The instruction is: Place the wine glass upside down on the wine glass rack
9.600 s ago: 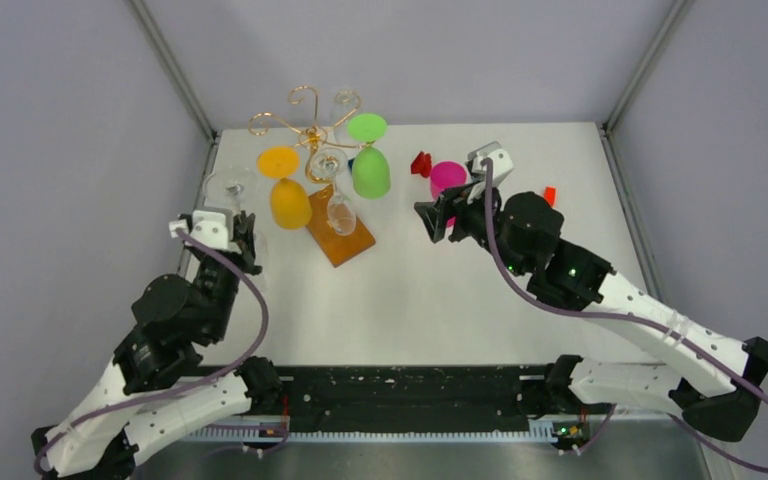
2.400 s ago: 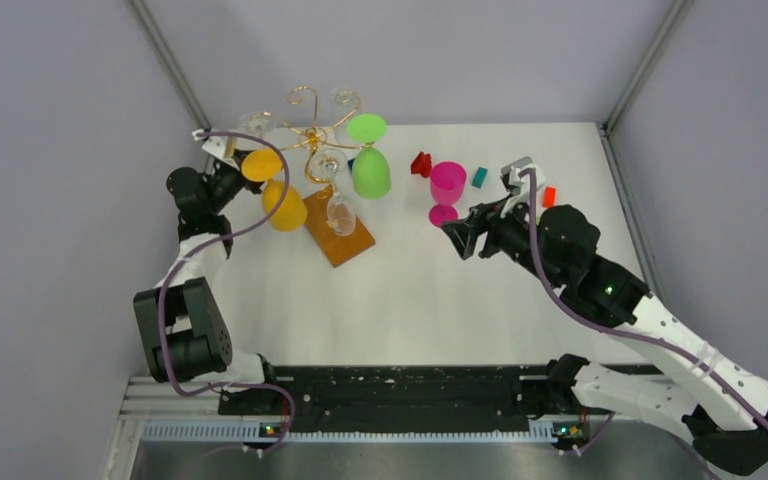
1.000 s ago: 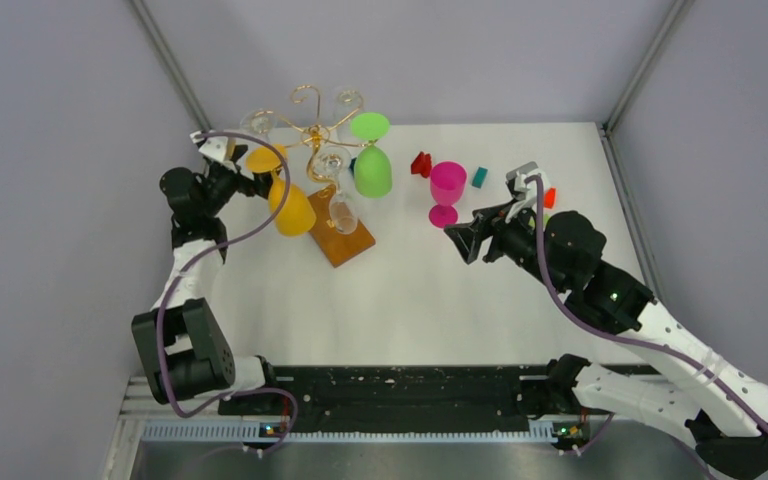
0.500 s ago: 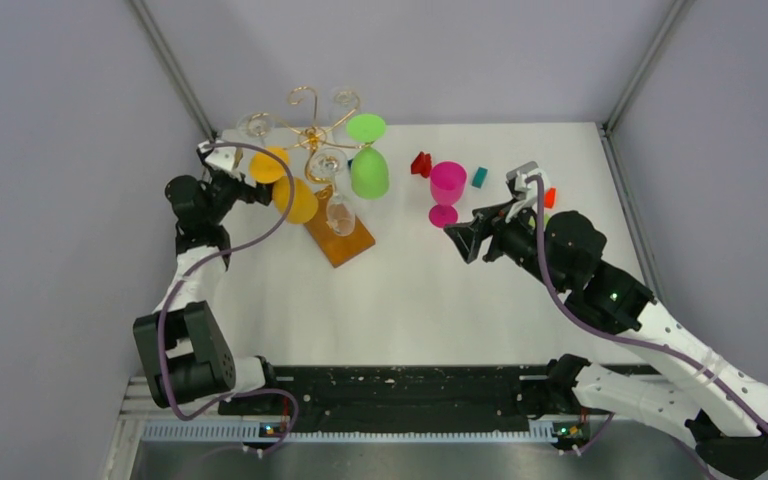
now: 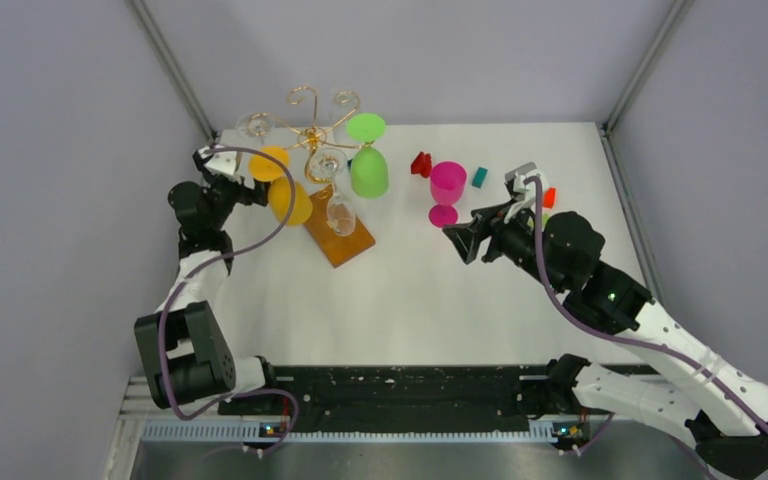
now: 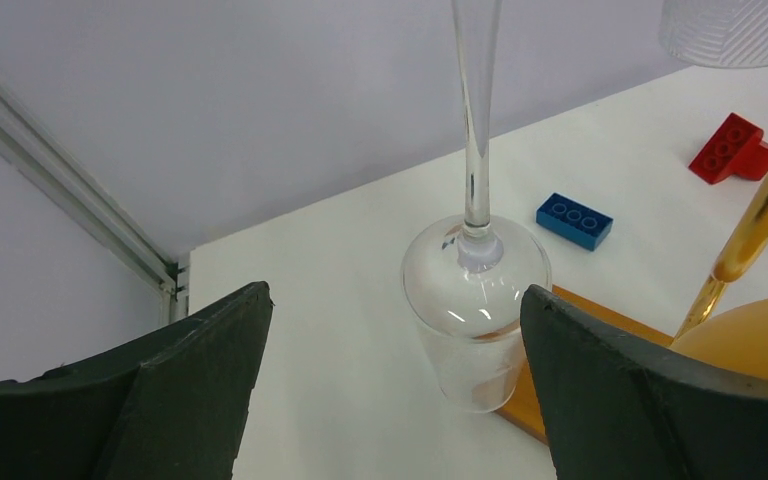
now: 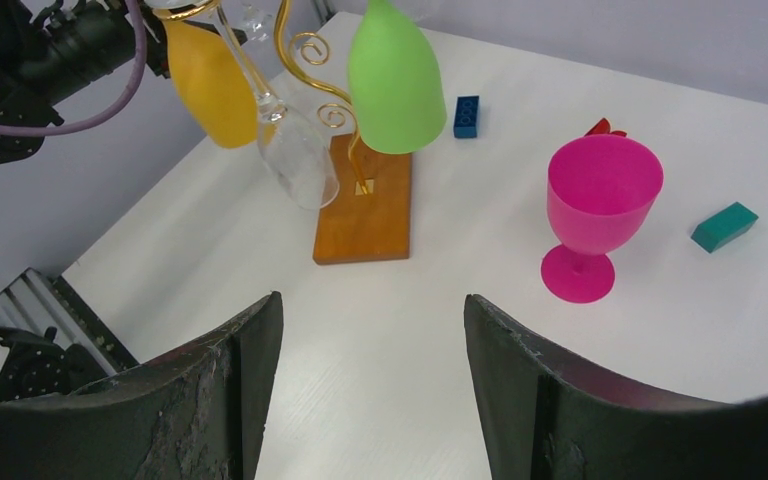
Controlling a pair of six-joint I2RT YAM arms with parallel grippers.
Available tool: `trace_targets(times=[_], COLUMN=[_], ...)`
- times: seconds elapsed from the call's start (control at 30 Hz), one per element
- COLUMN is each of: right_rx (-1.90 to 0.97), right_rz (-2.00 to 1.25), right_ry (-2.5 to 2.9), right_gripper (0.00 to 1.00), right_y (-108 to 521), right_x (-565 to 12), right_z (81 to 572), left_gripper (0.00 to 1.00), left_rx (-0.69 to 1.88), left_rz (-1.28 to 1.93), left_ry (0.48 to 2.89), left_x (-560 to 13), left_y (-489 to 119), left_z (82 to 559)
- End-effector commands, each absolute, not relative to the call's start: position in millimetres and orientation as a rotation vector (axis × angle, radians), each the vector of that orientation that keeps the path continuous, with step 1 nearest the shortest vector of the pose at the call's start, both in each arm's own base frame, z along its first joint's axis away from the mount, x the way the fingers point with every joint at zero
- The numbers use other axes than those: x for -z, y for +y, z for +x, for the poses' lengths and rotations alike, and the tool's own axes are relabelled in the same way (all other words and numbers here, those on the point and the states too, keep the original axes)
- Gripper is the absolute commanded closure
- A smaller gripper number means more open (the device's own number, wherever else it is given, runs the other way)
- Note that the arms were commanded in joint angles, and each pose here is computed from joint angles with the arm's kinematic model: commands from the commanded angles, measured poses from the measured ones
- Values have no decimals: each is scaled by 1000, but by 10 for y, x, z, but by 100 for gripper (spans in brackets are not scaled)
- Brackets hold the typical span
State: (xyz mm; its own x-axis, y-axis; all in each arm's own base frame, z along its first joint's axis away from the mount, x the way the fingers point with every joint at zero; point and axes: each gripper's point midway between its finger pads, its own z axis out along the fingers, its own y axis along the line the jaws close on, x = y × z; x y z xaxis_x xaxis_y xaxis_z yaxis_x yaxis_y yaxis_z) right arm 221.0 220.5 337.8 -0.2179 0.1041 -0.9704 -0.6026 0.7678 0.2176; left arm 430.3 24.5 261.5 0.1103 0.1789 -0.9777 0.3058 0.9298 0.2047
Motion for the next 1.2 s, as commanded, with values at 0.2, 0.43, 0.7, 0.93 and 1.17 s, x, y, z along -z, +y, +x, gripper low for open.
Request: trace_targets(times=[0.2, 0.43, 0.7, 0.93, 1.17], right_rx=[-710, -716, -718, -719, -698], right_rz=[-394, -391, -386, -380, -352], right_ry=[1618, 1613, 1610, 1599, 1594], right_gripper=[34, 34, 34, 34, 34], right_y=[2204, 2188, 2177, 2171, 2104], right_x=[-3514, -3519, -3522, -3549, -3561], right_z=[2200, 2181, 2175, 2175, 2189], left_gripper=[1, 1, 1, 1, 1], left_rx=[-5, -12, -65, -34, -56], left_rz=[419, 423, 348, 321, 280], left_ry=[1393, 1409, 1450, 1416, 1406], left_x=[-2917, -2930, -2932, -2989, -3084], left_y=[271, 256, 367, 302, 307], left_z=[4108, 4010, 3891, 3754, 3564])
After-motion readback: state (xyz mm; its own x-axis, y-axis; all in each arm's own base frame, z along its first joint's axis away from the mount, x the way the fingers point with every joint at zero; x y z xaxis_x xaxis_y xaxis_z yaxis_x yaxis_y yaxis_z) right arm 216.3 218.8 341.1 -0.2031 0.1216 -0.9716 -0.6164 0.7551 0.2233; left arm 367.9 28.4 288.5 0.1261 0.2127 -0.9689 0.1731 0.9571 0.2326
